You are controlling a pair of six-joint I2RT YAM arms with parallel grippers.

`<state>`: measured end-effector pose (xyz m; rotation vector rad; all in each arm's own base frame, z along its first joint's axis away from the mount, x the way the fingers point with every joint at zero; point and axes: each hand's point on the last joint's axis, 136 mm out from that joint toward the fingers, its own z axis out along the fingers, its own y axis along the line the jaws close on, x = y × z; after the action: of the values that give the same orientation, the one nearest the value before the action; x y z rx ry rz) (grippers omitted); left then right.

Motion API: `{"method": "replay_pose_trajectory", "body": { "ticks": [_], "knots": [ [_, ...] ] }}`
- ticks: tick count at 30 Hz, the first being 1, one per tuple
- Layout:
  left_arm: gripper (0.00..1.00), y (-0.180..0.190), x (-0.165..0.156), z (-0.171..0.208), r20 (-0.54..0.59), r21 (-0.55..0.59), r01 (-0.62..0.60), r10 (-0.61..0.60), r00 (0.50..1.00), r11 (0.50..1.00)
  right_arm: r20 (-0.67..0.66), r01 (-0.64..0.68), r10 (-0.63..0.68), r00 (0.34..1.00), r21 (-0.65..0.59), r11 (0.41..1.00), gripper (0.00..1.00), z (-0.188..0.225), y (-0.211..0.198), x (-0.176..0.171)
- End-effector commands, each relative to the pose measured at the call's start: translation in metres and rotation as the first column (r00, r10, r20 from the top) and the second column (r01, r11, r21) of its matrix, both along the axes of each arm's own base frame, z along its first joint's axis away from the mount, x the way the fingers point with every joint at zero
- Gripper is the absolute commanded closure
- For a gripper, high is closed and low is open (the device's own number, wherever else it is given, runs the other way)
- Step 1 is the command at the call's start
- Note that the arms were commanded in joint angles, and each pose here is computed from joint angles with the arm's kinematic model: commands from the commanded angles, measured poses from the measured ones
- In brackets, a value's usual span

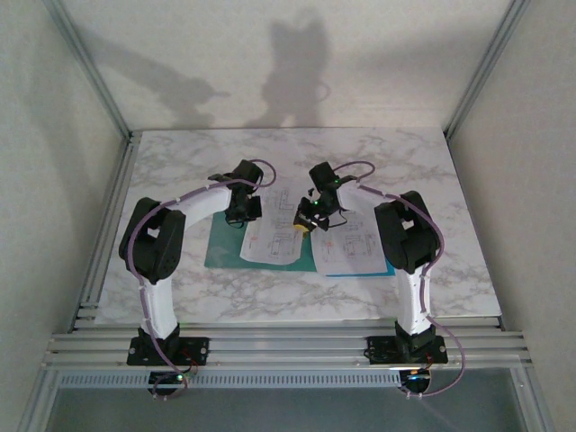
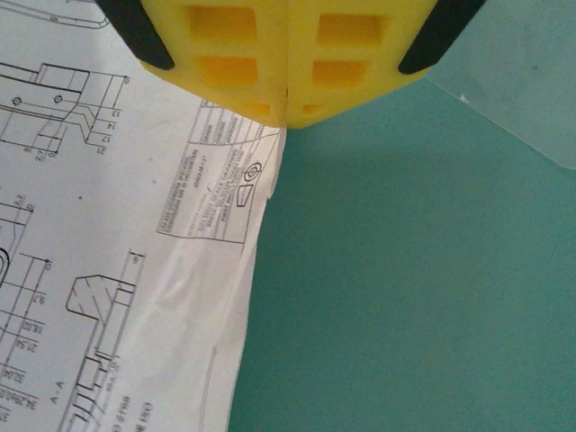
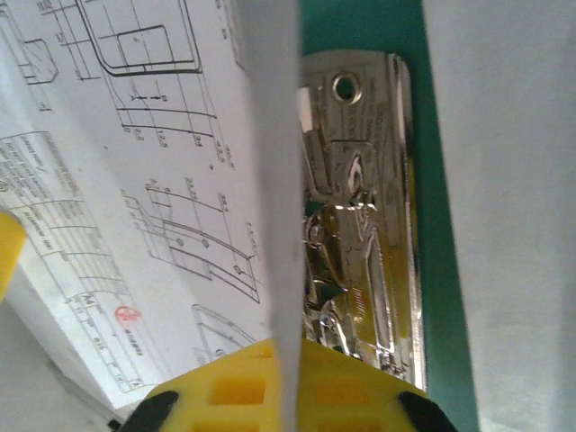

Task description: Put the files into the folder

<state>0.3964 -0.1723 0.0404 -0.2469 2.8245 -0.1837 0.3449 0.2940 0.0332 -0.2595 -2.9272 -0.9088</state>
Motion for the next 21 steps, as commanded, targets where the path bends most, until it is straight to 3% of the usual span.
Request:
{"method": "replay_pose_trajectory", "body": {
  "ticks": [1,3,7,9,12,16,21],
  "knots": [
    [1.0,0.003,0.0,0.004,-0.001,-0.018,-0.034,0.034,0.999,0.999,0.061,-0.041,0.044,0.997,-0.054,0.998,1.0,0.022,-0.008,-0.001],
    [0.98,0.004,0.002,0.012,0.009,-0.04,-0.062,0.063,0.998,0.997,0.096,-0.062,0.07,0.993,-0.081,0.995,1.0,0.028,-0.012,0.002],
    [0.64,0.02,0.006,0.03,0.028,-0.092,-0.158,0.161,0.987,0.983,0.192,-0.112,0.137,0.972,-0.133,0.985,1.0,0.045,-0.019,0.01],
    [0.59,0.034,0.005,0.033,0.019,-0.107,-0.212,0.216,0.976,0.971,0.241,-0.134,0.17,0.956,-0.157,0.978,1.0,0.055,-0.021,0.014],
    [0.61,0.058,-0.002,0.032,-0.003,-0.131,-0.294,0.296,0.955,0.947,0.325,-0.166,0.221,0.919,-0.188,0.968,1.0,0.072,-0.024,0.023],
    [0.72,0.087,-0.022,0.017,-0.07,-0.159,-0.39,0.384,0.921,0.907,0.446,-0.22,0.301,0.843,-0.225,0.949,1.0,0.098,-0.025,0.032],
    [0.82,0.097,-0.048,0.001,-0.127,-0.172,-0.434,0.417,0.9,0.884,0.548,-0.26,0.378,0.747,-0.282,0.923,1.0,0.119,-0.029,0.037]
  ]
}}
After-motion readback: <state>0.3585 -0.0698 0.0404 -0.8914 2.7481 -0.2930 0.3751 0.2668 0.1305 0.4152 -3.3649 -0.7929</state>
